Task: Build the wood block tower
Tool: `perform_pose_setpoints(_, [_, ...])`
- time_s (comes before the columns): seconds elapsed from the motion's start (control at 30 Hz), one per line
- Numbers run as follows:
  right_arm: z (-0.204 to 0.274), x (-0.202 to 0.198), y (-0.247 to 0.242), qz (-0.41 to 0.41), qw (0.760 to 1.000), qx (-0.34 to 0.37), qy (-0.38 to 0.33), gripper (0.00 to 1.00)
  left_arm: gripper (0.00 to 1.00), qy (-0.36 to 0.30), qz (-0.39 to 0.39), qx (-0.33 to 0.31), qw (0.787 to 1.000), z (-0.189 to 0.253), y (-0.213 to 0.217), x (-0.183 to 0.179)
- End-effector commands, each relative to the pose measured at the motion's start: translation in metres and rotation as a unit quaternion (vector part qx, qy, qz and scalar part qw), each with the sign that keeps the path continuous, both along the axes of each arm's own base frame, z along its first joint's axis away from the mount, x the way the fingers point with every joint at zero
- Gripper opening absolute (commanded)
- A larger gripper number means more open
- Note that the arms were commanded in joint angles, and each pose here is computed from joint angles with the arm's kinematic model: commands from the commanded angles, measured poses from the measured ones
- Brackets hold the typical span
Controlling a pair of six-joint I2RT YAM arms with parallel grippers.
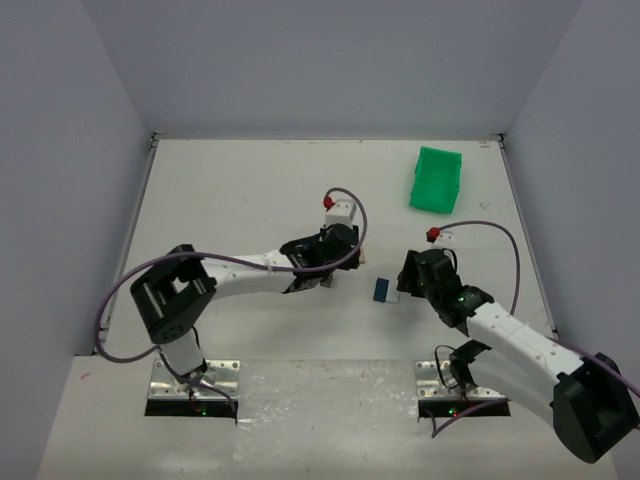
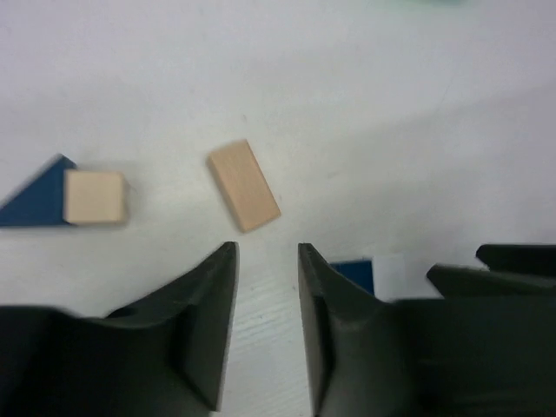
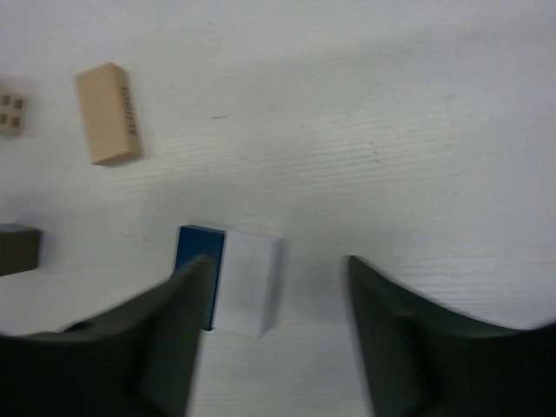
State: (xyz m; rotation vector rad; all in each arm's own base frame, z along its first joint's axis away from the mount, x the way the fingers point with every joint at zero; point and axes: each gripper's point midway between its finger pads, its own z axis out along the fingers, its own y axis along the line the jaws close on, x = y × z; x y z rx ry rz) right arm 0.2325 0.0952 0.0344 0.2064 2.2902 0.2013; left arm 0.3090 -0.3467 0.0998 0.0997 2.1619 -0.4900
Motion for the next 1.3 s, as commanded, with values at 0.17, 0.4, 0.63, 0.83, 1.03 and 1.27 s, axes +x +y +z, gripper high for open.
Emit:
perform_pose_setpoints(0.17, [0.08, 0.022, 0.069, 0.255, 0.961, 0.004, -0.11, 0.99, 1.0, -0.125, 0.14, -0.063, 0.98, 0.107, 0.123, 0.018])
perform_pose_setpoints(0.4, [0.066, 0.005, 0.155, 0.493, 0.865, -0.058, -0.064, 0.99, 1.0, -0.089, 0.202, -0.086, 0.972, 0.07, 0.196, 0.028])
perform_pose_setpoints(0.63, [0.033, 0.016, 0.216, 0.569, 0.817, -0.082, -0.031, 0.98, 1.0, -0.082, 0.228, -0.081, 0.967, 0.055, 0.223, 0.027])
perform_pose_setpoints(0.83, [0.005, 0.028, 0.222, 0.579, 0.807, -0.115, 0.011, 0.85, 1.0, -0.083, 0.228, -0.083, 0.967, 0.053, 0.225, 0.027])
perform_pose_setpoints(1.03, [-0.012, 0.032, 0.217, 0.577, 0.804, -0.135, 0.037, 0.7, 1.0, -0.083, 0.229, -0.082, 0.966, 0.052, 0.227, 0.028])
perform_pose_setpoints(1.27, [-0.018, 0.025, 0.209, 0.576, 0.804, -0.139, 0.047, 0.37, 1.0, -0.081, 0.229, -0.081, 0.967, 0.05, 0.227, 0.028])
